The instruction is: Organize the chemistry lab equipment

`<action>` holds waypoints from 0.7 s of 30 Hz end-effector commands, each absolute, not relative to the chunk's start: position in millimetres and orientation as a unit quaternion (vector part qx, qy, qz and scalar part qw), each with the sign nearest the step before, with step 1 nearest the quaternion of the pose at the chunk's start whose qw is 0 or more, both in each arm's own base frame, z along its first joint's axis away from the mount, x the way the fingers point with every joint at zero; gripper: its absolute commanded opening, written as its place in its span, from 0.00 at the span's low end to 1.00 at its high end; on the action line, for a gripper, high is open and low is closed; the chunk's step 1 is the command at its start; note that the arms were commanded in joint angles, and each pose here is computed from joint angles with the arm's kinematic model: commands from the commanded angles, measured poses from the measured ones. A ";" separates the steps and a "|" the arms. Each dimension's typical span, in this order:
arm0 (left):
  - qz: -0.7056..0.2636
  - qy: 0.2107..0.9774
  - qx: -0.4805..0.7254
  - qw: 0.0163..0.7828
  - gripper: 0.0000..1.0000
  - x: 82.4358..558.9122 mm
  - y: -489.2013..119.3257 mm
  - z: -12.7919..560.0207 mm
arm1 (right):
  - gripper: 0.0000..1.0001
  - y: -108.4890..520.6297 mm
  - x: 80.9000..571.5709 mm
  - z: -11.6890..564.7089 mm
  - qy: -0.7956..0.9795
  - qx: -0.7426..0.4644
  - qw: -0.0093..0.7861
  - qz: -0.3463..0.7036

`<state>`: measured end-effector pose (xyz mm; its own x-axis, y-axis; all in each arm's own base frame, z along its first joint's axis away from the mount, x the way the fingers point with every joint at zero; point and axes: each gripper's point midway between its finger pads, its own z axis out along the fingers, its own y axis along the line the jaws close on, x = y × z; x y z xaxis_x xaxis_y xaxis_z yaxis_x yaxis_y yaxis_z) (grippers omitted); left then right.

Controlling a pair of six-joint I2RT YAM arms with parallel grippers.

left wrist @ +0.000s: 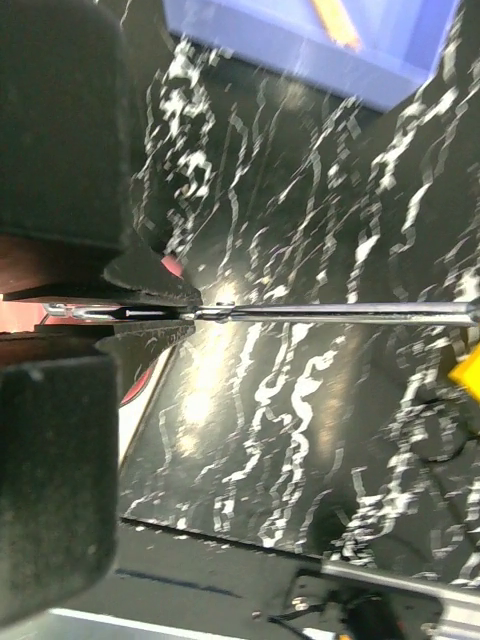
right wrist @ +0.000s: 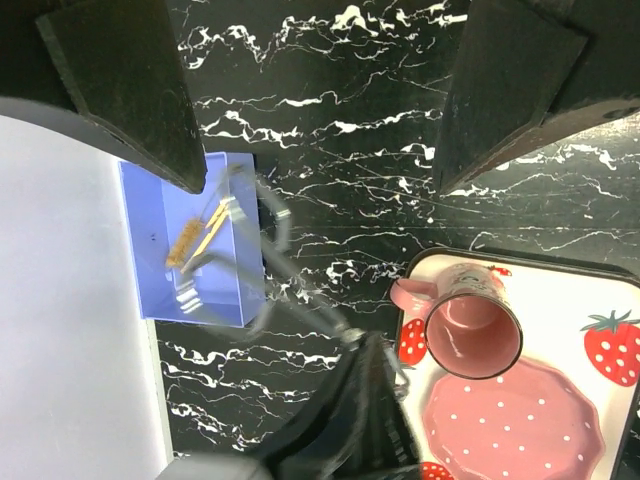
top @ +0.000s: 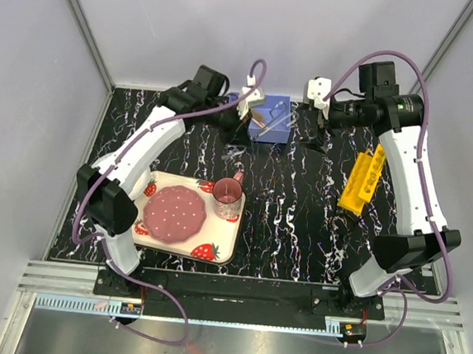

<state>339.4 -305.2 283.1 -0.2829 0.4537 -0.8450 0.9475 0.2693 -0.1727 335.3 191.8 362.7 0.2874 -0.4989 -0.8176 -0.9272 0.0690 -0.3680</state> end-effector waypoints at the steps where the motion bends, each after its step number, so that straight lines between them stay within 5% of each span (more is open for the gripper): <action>1: -0.313 0.697 0.545 0.345 0.06 309.6 -299.7 276.5 | 1.00 195.6 343.3 370.3 0.562 -0.637 0.483 0.211; 8: -0.285 0.692 0.567 0.343 0.06 297.0 -301.4 270.9 | 0.94 216.8 317.2 340.5 0.580 -0.628 0.421 0.304; 15: -0.266 0.683 0.584 0.349 0.05 283.5 -299.1 272.0 | 0.77 235.5 298.1 320.6 0.590 -0.618 0.365 0.369; 18: -0.263 0.679 0.585 0.358 0.06 280.1 -296.4 277.5 | 0.62 239.3 292.3 316.7 0.592 -0.621 0.347 0.379; 21: -0.263 0.676 0.586 0.362 0.05 277.0 -296.5 281.2 | 0.36 243.8 285.6 313.7 0.592 -0.626 0.327 0.389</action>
